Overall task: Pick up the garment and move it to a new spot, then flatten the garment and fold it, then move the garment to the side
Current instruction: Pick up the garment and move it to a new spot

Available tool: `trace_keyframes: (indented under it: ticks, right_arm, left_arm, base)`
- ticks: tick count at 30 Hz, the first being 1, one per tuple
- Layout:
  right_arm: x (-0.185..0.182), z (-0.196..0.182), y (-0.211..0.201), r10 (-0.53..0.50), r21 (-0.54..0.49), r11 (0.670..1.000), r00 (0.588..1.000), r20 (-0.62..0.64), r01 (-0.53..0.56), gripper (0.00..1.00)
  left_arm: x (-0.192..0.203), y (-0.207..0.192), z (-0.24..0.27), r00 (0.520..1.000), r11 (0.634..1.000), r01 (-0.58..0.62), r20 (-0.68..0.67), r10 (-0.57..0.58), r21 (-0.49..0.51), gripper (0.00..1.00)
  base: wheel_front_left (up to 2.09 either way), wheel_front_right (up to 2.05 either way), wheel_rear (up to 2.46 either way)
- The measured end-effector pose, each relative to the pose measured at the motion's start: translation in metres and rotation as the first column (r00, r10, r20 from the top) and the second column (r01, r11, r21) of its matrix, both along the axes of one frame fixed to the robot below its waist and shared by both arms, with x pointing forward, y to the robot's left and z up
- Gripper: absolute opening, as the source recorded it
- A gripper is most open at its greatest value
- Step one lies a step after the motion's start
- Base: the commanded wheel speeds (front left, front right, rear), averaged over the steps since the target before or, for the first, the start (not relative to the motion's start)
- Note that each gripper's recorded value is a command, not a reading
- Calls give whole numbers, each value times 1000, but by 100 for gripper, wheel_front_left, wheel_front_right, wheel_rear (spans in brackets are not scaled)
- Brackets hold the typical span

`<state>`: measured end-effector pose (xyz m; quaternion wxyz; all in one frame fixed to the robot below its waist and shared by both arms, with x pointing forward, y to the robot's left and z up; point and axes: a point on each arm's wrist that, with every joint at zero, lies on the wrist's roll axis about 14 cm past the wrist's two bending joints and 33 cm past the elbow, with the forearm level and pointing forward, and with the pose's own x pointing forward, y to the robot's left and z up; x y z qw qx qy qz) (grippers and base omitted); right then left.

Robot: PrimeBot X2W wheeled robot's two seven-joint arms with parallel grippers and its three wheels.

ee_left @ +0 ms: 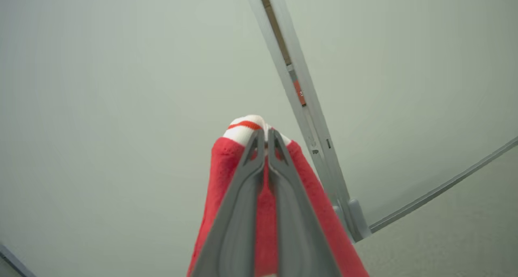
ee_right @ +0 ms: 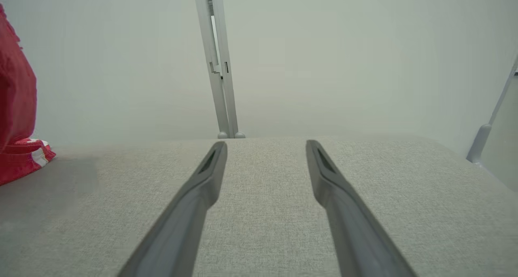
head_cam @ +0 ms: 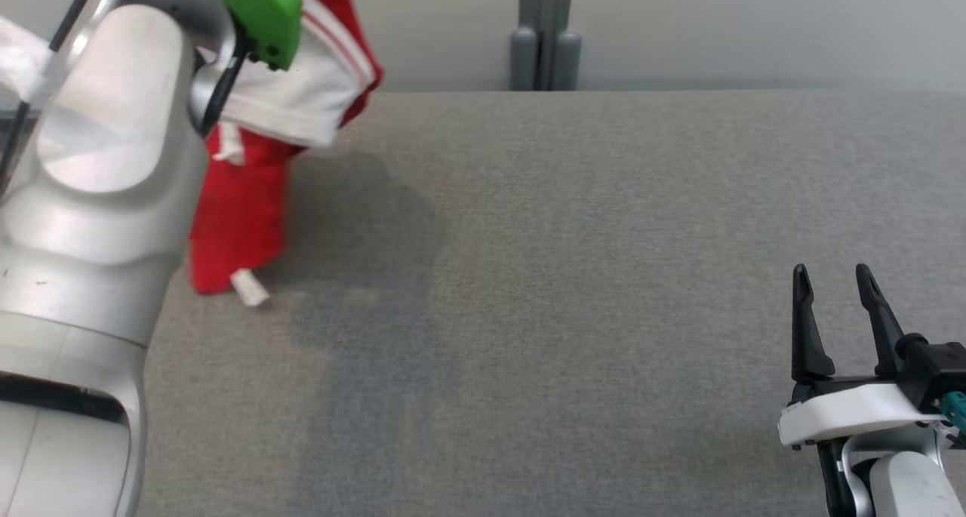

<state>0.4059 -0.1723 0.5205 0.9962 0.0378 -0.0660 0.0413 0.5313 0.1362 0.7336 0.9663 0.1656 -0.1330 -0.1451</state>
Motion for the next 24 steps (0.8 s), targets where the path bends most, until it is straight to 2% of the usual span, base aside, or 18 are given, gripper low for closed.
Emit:
trace_keyframes:
  ticks: [4,8,11,14,18,21,24]
  right_arm:
    - [-15,5,-25,-71,7,997,997,11,71,100]
    - [-28,9,-49,-141,12,990,990,20,141,100]
    - [-36,8,-64,-187,14,982,982,19,186,100]
    - [-39,6,-72,-209,16,978,978,10,209,100]
    - [-34,2,-75,-218,19,976,976,-1,218,100]
    - [-28,-4,-75,-217,18,976,976,-18,218,100]
    - [-22,-9,-74,-215,16,976,976,-30,215,100]
  left_arm:
    - [-20,-79,47,973,975,213,101,-206,-63,0]
    - [-45,-141,74,914,903,400,147,-379,-158,0]
    - [-51,-167,76,887,860,462,129,-444,-214,0]
    - [-39,-174,39,900,871,431,35,-435,-238,0]
    - [-11,-155,-67,911,908,279,-212,-353,-311,0]
    - [-2,-130,-141,893,934,145,-363,-266,-328,0]
    - [-7,-102,-215,845,954,13,-506,-171,-299,0]
  base:
    - [0,0,0]
    - [0,0,0]
    - [0,0,0]
    - [0,0,0]
    - [0,0,0]
    - [0,0,0]
    - [0,0,0]
